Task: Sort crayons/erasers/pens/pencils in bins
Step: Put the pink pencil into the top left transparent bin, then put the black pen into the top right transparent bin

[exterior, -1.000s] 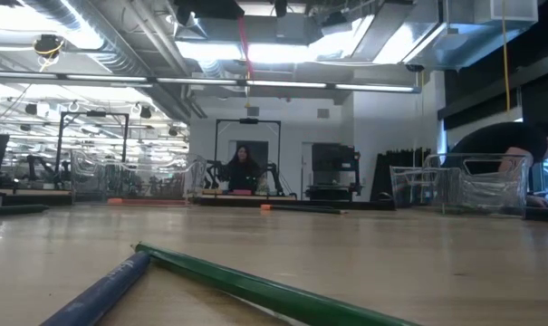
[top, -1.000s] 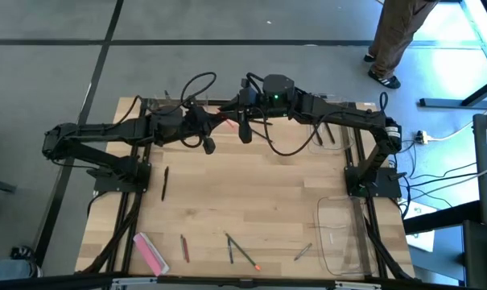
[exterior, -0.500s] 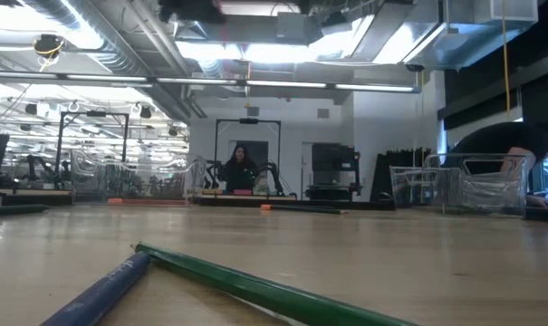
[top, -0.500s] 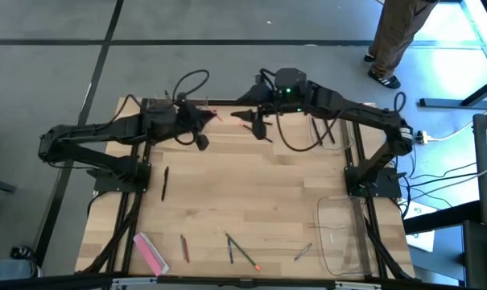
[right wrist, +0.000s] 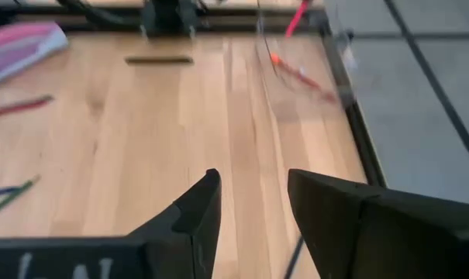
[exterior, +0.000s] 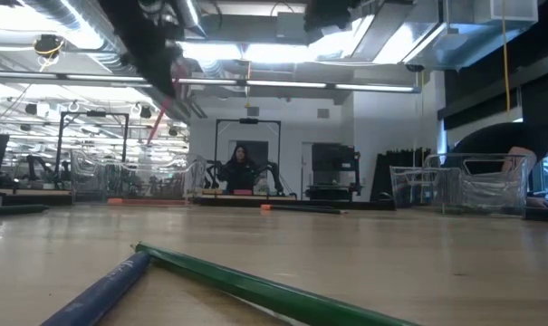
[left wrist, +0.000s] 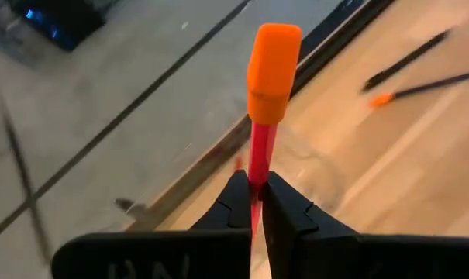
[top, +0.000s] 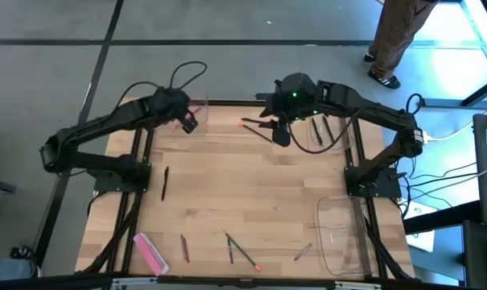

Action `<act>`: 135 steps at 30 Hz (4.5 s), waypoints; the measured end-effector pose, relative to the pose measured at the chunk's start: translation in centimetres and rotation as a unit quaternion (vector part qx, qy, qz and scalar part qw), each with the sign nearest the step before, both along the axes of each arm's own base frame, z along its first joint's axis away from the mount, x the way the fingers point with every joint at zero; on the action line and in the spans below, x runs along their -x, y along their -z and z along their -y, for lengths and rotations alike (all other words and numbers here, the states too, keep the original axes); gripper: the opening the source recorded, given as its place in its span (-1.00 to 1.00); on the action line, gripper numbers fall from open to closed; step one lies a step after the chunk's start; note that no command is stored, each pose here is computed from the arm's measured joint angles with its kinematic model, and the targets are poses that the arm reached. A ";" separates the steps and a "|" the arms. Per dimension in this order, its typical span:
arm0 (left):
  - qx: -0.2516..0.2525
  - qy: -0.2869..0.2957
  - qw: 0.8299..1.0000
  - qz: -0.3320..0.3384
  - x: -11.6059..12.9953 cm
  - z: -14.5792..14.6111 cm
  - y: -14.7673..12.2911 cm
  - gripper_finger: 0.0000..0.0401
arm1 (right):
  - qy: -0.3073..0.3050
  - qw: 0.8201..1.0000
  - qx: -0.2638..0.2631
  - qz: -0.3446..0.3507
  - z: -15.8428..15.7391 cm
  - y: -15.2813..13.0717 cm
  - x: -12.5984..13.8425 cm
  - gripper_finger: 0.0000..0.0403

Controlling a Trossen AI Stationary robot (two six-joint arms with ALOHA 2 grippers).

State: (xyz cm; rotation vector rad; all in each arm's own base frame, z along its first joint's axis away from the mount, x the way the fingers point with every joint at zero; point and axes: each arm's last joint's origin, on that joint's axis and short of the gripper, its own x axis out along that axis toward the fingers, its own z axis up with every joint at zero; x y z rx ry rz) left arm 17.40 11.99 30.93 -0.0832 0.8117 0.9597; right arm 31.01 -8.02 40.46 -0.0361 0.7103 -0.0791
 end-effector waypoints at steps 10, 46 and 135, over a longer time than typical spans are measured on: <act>0.080 0.002 0.987 -0.137 -0.9 -5.2 5.5 -1.00 | -0.002 1.000 -0.006 -0.005 -0.4 0.2 -0.2 -0.24; 0.198 -0.051 0.963 -0.176 -1.0 -9.7 12.0 -0.61 | -0.001 1.000 -0.008 -0.005 -0.4 0.2 -0.2 -0.24; 0.398 -0.364 0.841 -0.038 4.2 9.1 17.7 -0.61 | 0.001 0.997 -0.003 -0.073 0.9 4.4 -0.1 -0.24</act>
